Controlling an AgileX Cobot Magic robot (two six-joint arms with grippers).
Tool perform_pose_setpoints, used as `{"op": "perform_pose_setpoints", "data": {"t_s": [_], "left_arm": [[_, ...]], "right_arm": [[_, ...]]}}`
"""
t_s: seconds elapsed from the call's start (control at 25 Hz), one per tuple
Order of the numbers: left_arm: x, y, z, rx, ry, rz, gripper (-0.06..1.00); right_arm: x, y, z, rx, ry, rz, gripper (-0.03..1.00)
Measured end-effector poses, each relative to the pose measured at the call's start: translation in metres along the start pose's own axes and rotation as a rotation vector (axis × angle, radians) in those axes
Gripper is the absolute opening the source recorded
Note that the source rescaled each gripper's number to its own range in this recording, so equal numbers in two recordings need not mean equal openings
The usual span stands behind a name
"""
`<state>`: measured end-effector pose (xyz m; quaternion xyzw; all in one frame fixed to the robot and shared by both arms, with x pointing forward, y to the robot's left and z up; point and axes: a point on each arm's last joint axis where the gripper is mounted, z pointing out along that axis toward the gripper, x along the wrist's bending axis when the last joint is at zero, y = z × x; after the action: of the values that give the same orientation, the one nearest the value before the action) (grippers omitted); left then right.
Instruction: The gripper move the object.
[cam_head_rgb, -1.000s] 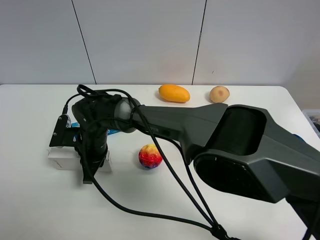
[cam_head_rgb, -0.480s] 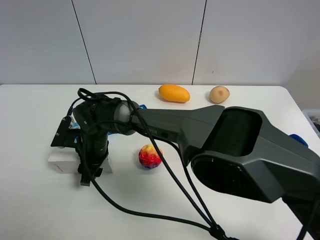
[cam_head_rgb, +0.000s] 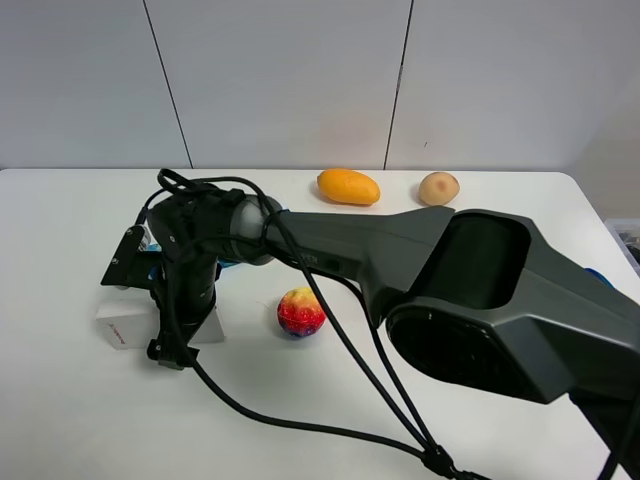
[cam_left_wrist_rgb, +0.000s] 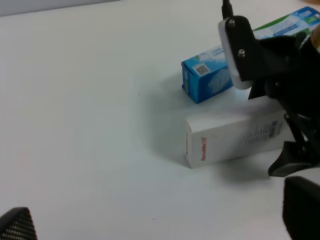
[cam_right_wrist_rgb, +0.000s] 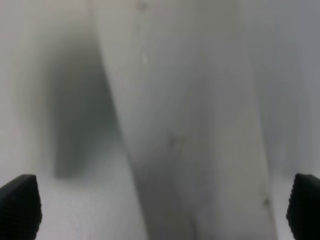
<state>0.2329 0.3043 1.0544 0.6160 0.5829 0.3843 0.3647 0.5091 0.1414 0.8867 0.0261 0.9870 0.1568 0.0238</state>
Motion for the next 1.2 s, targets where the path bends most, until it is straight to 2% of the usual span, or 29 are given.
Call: {"op": "perform_pose_setpoints", "data": {"t_s": [0.52, 0.72, 0.96, 1.2], "left_arm": [[0.0, 0.0, 0.0, 0.0, 0.0, 0.0, 1.0], [0.0, 0.0, 0.0, 0.0, 0.0, 0.0, 1.0], [0.0, 0.0, 0.0, 0.0, 0.0, 0.0, 1.0], [0.0, 0.0, 0.0, 0.0, 0.0, 0.0, 1.0]], "right_arm": [[0.001, 0.005, -0.026, 0.004, 0.008, 0.021, 1.0], [0.0, 0.011, -0.074, -0.036, -0.014, 0.057, 1.0], [-0.004, 0.005, -0.146, -0.031, -0.065, 0.19, 1.0], [-0.006, -0.002, -0.201, -0.094, -0.115, 0.298, 1.0]]}}
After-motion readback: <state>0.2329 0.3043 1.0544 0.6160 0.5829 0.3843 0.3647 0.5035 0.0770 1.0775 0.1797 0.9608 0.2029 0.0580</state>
